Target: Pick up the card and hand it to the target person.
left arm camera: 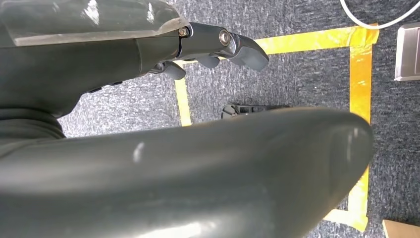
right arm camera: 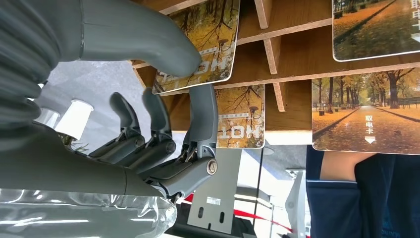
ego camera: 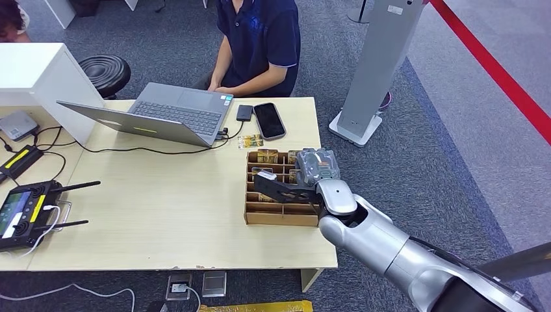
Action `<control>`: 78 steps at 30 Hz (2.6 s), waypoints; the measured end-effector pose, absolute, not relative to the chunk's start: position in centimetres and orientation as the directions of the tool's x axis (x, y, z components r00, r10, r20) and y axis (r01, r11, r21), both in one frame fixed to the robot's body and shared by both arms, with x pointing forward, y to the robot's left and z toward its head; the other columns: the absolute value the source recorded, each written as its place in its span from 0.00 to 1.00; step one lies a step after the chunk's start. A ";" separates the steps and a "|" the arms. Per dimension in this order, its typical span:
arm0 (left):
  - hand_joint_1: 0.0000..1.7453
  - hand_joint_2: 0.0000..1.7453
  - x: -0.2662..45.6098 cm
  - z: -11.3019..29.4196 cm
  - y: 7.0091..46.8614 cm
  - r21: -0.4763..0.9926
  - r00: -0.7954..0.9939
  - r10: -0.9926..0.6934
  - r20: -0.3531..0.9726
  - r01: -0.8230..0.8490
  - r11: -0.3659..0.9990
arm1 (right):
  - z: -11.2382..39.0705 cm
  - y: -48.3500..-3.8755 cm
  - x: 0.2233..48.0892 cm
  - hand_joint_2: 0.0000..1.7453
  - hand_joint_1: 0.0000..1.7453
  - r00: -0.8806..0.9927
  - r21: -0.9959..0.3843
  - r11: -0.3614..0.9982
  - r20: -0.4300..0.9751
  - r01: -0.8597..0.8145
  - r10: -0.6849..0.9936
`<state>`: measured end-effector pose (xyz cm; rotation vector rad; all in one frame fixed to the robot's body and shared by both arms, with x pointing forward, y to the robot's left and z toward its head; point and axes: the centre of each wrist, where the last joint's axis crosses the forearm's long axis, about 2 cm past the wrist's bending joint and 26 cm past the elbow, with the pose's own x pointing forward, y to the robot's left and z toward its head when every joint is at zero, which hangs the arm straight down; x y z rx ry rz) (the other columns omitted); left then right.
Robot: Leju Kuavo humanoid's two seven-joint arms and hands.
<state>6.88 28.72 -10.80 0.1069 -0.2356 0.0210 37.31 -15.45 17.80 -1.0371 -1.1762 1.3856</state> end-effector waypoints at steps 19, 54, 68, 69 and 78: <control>0.00 1.00 7.0 -10.8 28.8 0.126 0.971 -0.018 0.237 -0.012 0.992 | 17.7 -15.6 37.4 1.00 0.83 -0.129 -0.987 -0.021 0.000 -0.158 0.992; 0.00 1.00 5.9 -10.9 28.8 0.118 0.975 0.009 0.222 -0.036 0.992 | 29.0 -17.9 36.1 1.00 0.83 -0.167 -0.941 0.299 0.273 0.160 0.947; 0.00 1.00 8.0 -10.6 28.3 0.093 0.969 -0.025 0.244 0.002 0.996 | 29.2 -17.8 37.9 1.00 0.83 -0.432 -0.770 0.471 0.282 0.430 0.856; 0.00 1.00 8.2 -10.6 28.3 0.091 0.969 -0.028 0.246 0.005 0.996 | 29.1 -17.8 38.2 1.00 0.83 -0.434 -0.759 0.471 0.275 0.450 0.858; 0.00 1.00 9.1 -10.4 27.8 0.086 0.965 -0.051 0.257 0.030 0.996 | 27.9 -17.1 40.9 1.00 0.83 -0.387 -0.754 0.426 0.245 0.500 0.889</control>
